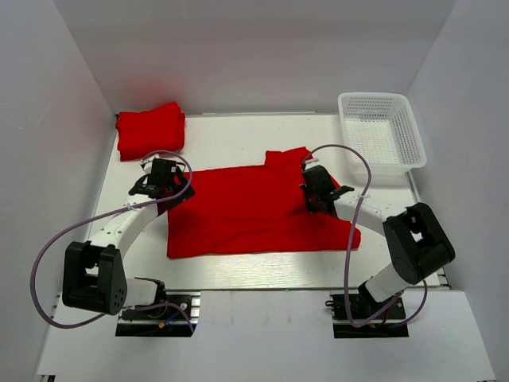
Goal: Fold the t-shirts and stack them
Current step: Fold the flattened tshirt in 1/3 of the way
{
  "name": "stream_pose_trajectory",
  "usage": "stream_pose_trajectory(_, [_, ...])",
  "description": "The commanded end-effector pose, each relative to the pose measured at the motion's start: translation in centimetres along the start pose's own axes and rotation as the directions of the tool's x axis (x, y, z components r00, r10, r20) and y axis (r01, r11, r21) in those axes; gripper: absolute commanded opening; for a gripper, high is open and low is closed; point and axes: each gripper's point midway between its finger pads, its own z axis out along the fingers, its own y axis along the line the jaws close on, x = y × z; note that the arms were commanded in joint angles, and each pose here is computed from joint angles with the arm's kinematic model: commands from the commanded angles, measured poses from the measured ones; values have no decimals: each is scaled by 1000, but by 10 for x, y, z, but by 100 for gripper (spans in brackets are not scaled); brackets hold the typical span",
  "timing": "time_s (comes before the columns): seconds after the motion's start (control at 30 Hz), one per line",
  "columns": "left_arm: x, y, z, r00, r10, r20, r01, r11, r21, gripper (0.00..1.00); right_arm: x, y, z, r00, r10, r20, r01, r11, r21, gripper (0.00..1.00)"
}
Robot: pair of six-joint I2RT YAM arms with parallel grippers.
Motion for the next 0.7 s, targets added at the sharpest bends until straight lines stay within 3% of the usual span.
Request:
stream_pose_trajectory(0.0, [-19,-10,-5,999,-14,48,13,1000,25,99,-51,16,2,992,34,123,-26,997,-69,1])
stream_pose_trajectory(0.23, [-21,-13,2,999,0,36,0,1000,14,99,-69,27,20,991,1,133,10,996,-85,0])
stream_pose_trajectory(0.5, [-18,-15,10,1000,16,9,-16,1000,5,99,-90,19,37,986,-86,142,87,996,1,21])
stream_pose_trajectory(0.67, [-22,-16,10,1000,16,14,-16,1000,-2,99,-103,38,45,984,-91,156,105,991,-83,33])
